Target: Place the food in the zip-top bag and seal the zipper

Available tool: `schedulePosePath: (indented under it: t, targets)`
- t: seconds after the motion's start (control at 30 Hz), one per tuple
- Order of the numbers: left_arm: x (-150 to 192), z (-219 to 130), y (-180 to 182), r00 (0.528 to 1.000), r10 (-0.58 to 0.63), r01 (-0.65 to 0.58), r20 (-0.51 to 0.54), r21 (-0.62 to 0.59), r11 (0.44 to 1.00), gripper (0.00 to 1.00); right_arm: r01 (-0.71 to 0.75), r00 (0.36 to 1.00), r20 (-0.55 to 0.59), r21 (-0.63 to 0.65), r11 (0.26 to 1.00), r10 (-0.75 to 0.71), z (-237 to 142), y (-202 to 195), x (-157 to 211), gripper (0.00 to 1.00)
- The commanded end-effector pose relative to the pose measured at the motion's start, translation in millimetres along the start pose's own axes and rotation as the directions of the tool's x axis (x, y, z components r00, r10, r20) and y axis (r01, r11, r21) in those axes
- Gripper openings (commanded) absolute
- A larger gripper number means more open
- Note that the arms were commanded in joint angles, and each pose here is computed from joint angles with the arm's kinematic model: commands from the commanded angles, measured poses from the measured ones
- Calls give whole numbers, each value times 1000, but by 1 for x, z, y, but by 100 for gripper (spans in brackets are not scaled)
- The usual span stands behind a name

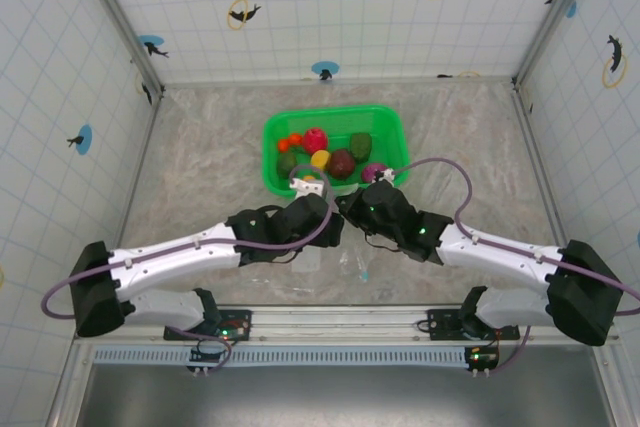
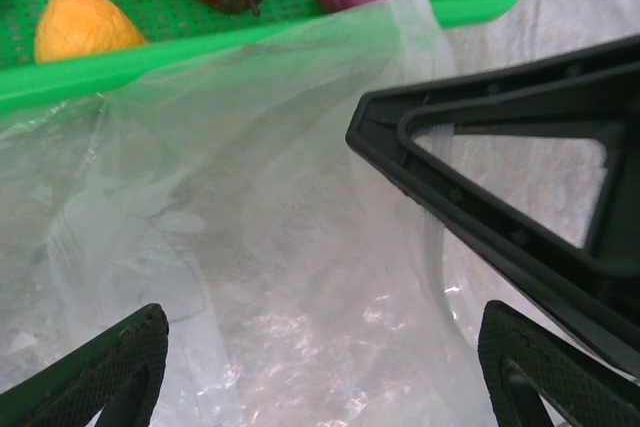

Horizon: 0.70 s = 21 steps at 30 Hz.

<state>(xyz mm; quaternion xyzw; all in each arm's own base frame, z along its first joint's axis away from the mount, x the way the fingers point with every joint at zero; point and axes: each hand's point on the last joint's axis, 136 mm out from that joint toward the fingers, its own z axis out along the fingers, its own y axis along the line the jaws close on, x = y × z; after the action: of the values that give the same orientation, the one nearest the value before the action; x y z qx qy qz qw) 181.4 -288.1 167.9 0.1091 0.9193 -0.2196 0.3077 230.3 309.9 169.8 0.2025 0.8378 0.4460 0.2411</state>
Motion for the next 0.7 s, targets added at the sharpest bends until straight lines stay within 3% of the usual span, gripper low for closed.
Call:
schedulePosePath:
  t: [0.0, 0.2, 0.5, 0.67]
  targets:
    - [3, -7, -5, 1000, -30, 30, 4, 53, 998, 82, -13, 999, 29, -51, 999, 14, -5, 18, -6, 0]
    - [15, 8, -14, 999, -1, 3, -42, 50, 999, 83, -17, 1000, 9, -65, 998, 17, -2, 24, -1, 0]
    - [7, 23, -3, 1000, -15, 15, 12, -43, 999, 82, -16, 1000, 6, -79, 997, 17, -4, 28, 4, 0]
    - [-3, 20, 3, 998, -10, 14, 59, -79, 997, 61, 1, 1000, 7, -71, 997, -1, -3, 28, 7, 0]
